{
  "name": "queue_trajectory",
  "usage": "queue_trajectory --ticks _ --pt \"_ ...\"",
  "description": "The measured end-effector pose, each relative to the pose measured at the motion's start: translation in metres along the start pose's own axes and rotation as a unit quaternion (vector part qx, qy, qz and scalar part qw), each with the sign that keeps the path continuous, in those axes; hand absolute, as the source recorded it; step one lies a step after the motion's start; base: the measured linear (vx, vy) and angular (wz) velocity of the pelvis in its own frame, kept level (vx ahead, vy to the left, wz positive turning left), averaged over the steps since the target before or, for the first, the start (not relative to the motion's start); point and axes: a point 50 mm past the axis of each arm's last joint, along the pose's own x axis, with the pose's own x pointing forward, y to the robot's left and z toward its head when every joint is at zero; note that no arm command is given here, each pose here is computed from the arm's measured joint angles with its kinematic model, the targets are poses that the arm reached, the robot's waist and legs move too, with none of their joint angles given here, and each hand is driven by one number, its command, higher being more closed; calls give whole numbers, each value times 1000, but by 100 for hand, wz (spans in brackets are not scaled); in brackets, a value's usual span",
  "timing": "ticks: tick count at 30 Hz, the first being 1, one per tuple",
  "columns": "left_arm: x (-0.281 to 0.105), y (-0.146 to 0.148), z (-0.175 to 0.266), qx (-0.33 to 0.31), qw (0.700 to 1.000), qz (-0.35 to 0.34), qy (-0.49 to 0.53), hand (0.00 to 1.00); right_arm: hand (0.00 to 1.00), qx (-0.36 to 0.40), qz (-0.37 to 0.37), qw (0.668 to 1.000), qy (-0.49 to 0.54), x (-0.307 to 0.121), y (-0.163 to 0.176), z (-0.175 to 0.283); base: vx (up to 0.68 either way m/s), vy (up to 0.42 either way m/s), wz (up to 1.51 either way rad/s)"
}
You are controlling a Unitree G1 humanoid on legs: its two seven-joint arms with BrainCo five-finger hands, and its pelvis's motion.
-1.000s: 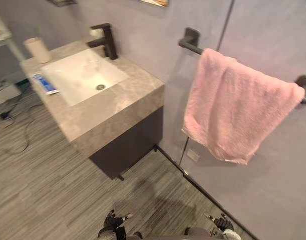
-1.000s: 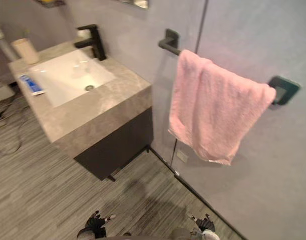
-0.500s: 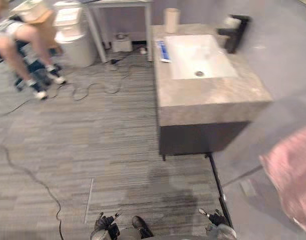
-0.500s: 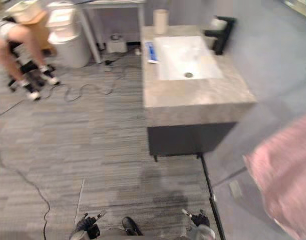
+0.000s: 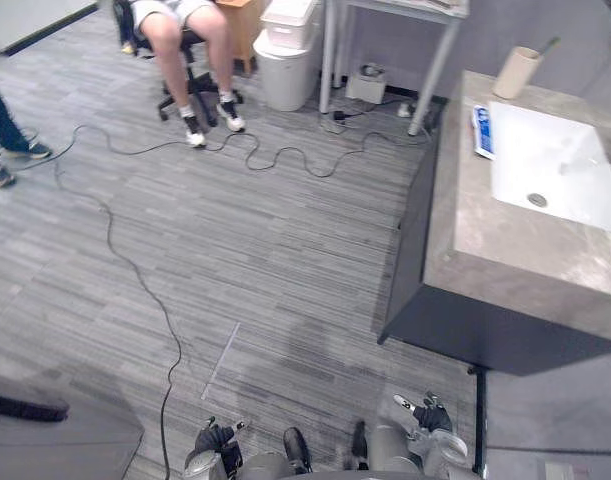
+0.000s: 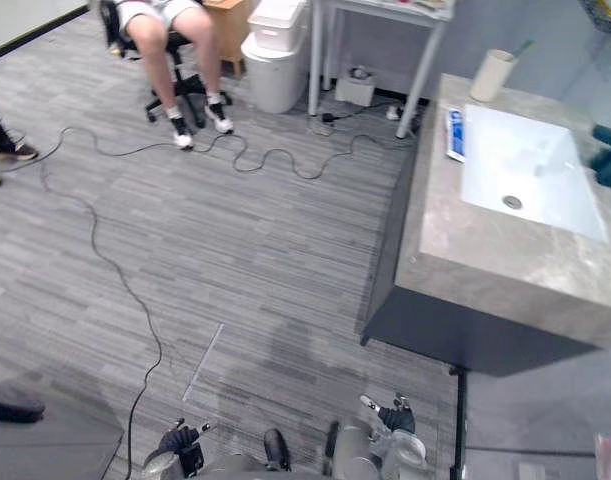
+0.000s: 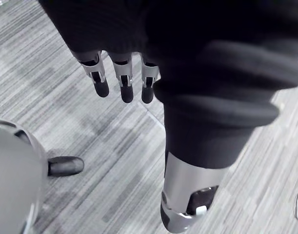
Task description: Organize washtable
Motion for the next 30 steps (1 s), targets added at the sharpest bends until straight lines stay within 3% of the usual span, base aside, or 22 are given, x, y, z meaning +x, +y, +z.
queue_trajectory --ticks 9,15,21,25,30 --pt "-3 -5 -6 -28 1000 2 -1 0 0 13 -13 1000 8 -1 -12 -4 512 -121 64" --pt "-4 6 -6 -53 998 28 -4 0 0 14 0 1000 16 3 -3 0 625 -26 -82" --pt "-4 7 -10 -54 998 41 1 0 0 22 8 999 26 2 3 -5 407 310 -110" --pt "0 18 5 11 999 42 -20 0 0 31 13 998 54 -3 8 -20 306 395 -70" --pt "1 16 0 45 998 35 -4 0 0 43 -2 998 52 -3 -1 -21 264 252 -54"
